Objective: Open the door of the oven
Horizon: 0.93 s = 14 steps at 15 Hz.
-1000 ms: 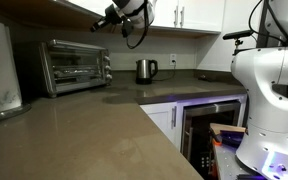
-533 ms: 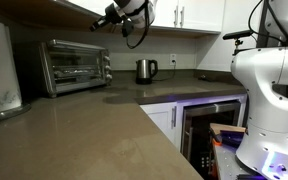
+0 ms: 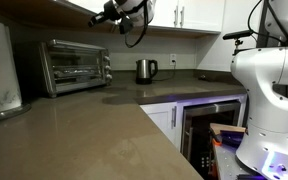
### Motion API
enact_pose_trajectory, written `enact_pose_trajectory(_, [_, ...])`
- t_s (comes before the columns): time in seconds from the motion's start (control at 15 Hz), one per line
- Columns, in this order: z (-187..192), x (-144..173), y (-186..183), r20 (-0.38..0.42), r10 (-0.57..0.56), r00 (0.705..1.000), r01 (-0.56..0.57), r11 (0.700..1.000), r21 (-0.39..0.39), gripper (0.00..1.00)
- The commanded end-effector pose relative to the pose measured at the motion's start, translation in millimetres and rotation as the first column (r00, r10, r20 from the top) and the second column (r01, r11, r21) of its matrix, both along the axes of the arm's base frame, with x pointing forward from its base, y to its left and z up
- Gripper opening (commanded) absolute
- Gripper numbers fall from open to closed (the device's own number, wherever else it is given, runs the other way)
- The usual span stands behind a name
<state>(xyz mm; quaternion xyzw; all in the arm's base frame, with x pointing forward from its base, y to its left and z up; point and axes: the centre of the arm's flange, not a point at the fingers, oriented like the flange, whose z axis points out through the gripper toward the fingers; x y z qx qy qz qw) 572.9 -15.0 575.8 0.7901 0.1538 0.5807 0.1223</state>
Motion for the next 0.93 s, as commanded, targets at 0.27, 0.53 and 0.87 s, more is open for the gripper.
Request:
enact_pose_trajectory(0.27, [5,-2,1,0.032,-0.013,0.999,0.013,1.000,0.020,0.01])
enact_pose_trajectory(0.53, [2,-2,-1,0.026,-0.018,1.000,0.017,1.000,0.019,0.01])
enact_pose_trajectory(0.87, [-12,1,4,-0.033,-0.001,0.999,0.000,0.999,-0.042,0.00])
